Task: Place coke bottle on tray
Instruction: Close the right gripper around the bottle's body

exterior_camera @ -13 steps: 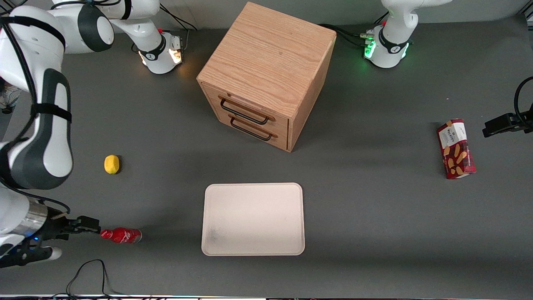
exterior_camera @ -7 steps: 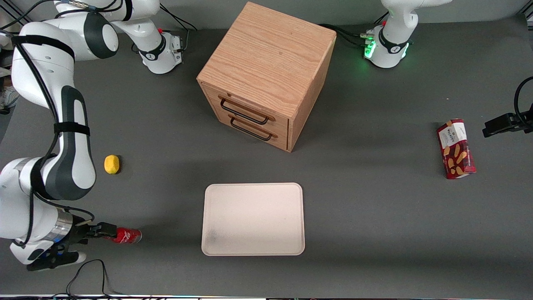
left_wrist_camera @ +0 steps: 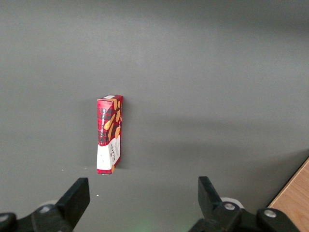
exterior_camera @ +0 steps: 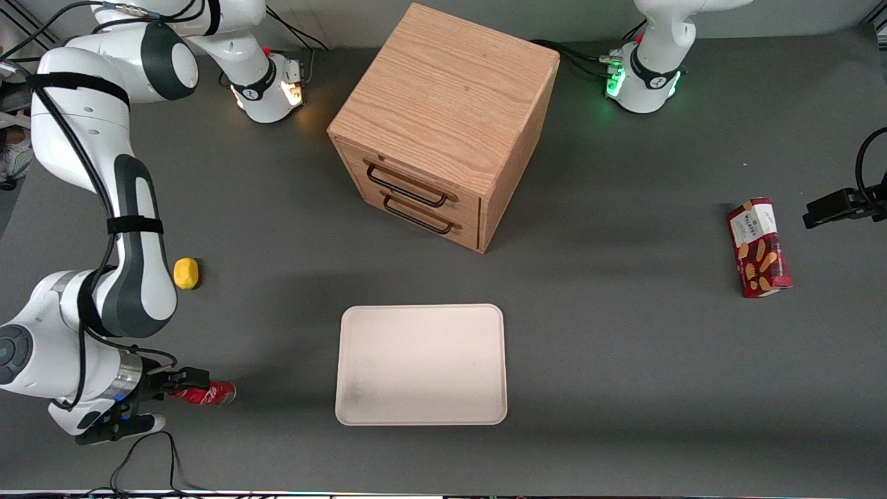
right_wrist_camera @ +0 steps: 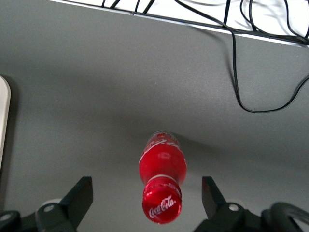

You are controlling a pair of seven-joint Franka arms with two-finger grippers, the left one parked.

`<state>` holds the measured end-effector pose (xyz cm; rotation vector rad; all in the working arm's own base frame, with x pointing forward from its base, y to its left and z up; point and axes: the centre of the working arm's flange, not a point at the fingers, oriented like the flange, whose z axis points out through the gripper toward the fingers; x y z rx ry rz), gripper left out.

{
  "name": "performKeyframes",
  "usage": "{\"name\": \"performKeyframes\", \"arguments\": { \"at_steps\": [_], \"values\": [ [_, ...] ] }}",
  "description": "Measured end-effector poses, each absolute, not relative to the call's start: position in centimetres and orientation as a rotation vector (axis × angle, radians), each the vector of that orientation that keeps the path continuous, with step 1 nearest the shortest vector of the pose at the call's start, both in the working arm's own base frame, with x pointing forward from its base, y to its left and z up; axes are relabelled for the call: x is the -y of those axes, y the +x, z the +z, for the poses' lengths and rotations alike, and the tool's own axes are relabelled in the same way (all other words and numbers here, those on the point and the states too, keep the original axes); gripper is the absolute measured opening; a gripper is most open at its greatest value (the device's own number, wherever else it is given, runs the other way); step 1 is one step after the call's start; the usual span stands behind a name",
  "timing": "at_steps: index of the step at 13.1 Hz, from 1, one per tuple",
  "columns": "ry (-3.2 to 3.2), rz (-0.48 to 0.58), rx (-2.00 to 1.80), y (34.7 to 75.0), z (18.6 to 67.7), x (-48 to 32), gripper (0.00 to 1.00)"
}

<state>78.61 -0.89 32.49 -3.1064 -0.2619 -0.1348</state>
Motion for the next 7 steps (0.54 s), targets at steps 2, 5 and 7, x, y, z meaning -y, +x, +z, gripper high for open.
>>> {"name": "performKeyframes", "arguments": {
  "at_steps": [2, 5, 7],
  "values": [
    [-3.106, -0.128, 0.267, 78.55, 32.26, 0.89, 1.00],
    [-3.107, -0.137, 0.271, 78.59, 32.20, 0.94, 0.86],
    [-3.110, -0.139, 0.274, 78.60, 32.23, 0.97, 0.59]
  ]
}}
